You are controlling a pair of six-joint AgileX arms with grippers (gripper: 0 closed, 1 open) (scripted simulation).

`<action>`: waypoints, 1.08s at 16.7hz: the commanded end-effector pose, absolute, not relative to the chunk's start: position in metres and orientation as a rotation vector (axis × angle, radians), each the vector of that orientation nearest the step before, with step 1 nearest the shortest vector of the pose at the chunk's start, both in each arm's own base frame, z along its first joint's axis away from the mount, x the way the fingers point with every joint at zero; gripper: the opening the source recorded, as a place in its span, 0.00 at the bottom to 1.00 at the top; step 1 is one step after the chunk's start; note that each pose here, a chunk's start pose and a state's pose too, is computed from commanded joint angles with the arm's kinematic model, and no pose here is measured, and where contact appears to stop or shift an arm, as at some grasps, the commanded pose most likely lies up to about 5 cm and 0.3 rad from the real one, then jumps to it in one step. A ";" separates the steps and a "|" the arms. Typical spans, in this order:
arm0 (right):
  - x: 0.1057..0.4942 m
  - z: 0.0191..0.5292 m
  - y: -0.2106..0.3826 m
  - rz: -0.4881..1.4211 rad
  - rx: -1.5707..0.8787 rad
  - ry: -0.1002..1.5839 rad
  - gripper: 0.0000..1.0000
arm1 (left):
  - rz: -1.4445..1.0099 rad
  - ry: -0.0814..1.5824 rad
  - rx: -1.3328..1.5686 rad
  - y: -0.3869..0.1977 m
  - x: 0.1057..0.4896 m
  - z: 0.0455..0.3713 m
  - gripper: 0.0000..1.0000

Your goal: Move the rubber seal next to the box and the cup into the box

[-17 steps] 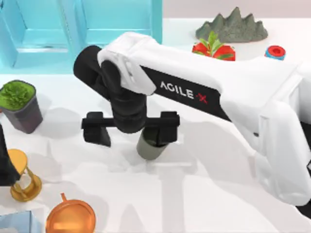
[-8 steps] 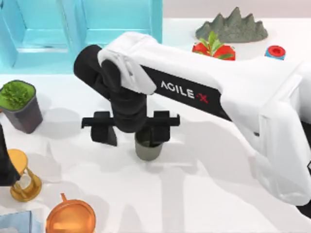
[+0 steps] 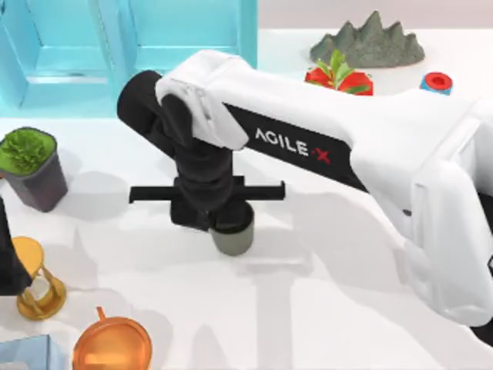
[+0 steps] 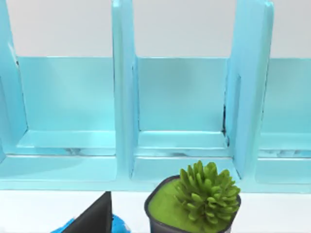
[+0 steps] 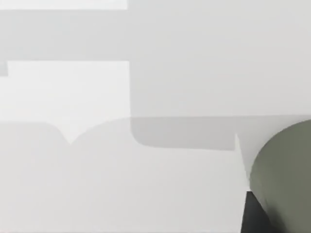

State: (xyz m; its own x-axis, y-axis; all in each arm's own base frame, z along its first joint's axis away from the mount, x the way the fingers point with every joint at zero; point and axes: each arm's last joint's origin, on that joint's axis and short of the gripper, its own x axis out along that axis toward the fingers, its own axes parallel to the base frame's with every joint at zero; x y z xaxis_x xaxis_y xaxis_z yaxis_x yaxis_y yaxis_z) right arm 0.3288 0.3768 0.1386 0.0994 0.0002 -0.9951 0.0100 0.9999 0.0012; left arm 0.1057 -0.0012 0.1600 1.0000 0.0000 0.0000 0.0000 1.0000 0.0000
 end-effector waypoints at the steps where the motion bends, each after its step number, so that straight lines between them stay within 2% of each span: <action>1: 0.329 0.139 0.377 -0.007 0.008 1.471 0.00 | 0.000 0.000 0.000 -0.001 0.106 0.160 1.00; 10: 0.329 0.143 0.373 -0.007 0.007 1.471 0.00 | 0.000 0.000 0.000 -0.001 0.106 0.160 1.00; 18: 0.329 0.233 0.288 0.000 0.014 1.461 0.00 | 0.000 0.000 0.000 -0.001 0.106 0.160 1.00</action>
State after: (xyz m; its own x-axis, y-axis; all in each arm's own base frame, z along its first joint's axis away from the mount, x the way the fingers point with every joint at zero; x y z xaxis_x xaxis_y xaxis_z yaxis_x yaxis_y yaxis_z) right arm 0.3285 0.2883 0.2333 0.1093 0.0085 -0.9940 0.0090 0.9999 0.0095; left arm 0.1057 -0.0012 0.1600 1.0000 0.0000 0.0000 0.0000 1.0000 0.0000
